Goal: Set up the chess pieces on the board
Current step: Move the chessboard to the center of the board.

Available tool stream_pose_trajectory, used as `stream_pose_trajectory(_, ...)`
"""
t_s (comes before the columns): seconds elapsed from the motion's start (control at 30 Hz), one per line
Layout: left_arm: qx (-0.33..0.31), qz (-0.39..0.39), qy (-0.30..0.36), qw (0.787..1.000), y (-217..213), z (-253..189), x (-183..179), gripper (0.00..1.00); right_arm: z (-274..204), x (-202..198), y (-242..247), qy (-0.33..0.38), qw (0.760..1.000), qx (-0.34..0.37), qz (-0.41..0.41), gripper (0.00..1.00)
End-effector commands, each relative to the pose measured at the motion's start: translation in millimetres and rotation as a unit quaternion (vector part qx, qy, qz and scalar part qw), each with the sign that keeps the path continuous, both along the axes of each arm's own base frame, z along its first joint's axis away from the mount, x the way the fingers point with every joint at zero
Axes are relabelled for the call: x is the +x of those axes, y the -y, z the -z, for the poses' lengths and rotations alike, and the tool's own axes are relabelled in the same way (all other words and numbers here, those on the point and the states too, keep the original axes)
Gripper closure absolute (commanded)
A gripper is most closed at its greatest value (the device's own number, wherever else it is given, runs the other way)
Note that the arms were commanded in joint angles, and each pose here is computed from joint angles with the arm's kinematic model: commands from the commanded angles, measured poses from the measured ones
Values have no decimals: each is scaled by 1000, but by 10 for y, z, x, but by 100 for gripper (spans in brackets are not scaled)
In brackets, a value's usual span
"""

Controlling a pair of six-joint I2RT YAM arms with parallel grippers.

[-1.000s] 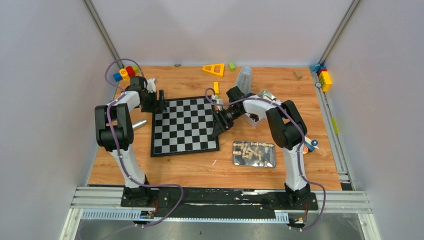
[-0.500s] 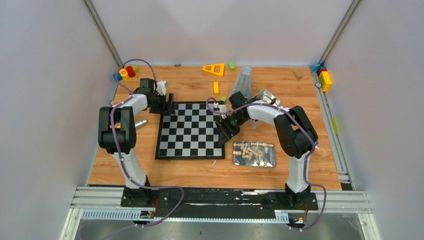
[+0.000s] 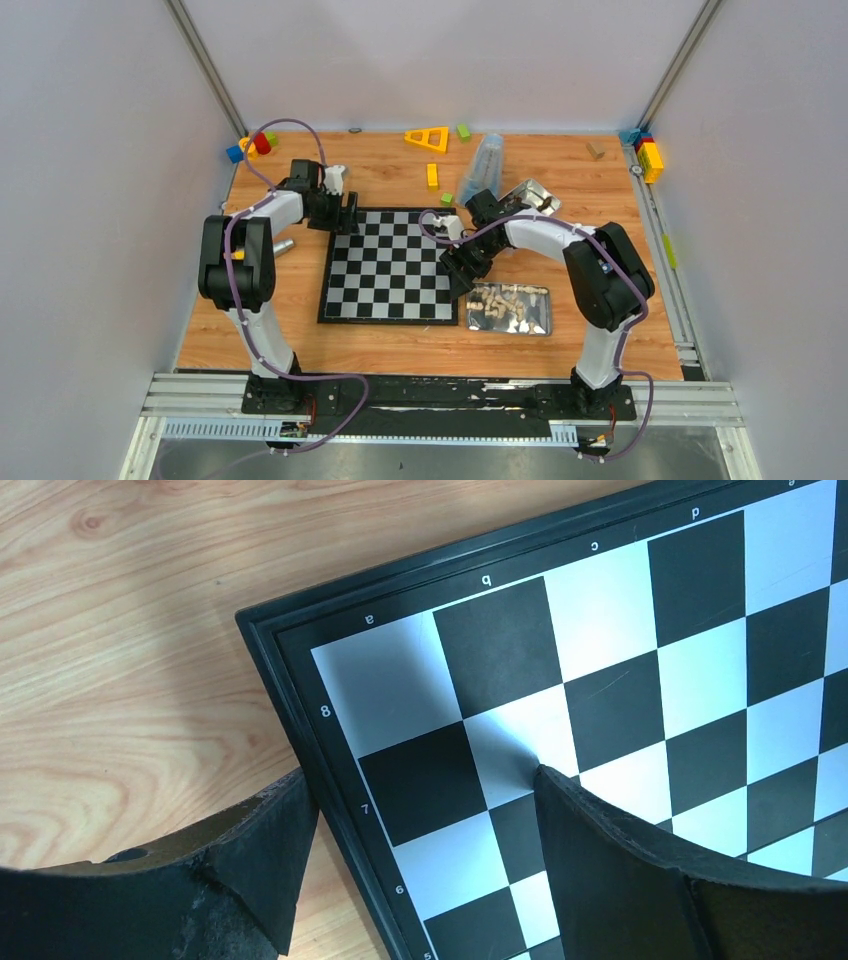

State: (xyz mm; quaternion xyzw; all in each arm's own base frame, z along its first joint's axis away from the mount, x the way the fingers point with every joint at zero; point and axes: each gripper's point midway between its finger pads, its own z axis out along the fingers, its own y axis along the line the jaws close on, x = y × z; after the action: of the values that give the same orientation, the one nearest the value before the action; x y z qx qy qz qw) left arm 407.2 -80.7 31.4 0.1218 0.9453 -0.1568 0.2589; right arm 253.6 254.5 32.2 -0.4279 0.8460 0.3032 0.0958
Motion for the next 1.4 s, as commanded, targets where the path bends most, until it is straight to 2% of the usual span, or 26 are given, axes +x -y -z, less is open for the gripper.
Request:
stream_pose_trajectory(0.0, 36, 40, -36, 998, 54, 141, -315, 16, 144, -125, 231, 1, 999, -47, -22, 32)
stream_pose_trajectory(0.6, 56, 45, -27, 997, 20, 123, -309, 16, 204, -181, 550, 38, 993, -87, -75, 33)
stream_pose_trajectory(0.93, 61, 44, -24, 997, 11, 103, -309, 15, 140, 9, 472, 52, 994, -95, -25, 36)
stream_pose_trajectory(1.37, 59, 39, -17, 997, 11, 68, -286, 16, 334, -45, 479, 61, 986, -154, 28, 37)
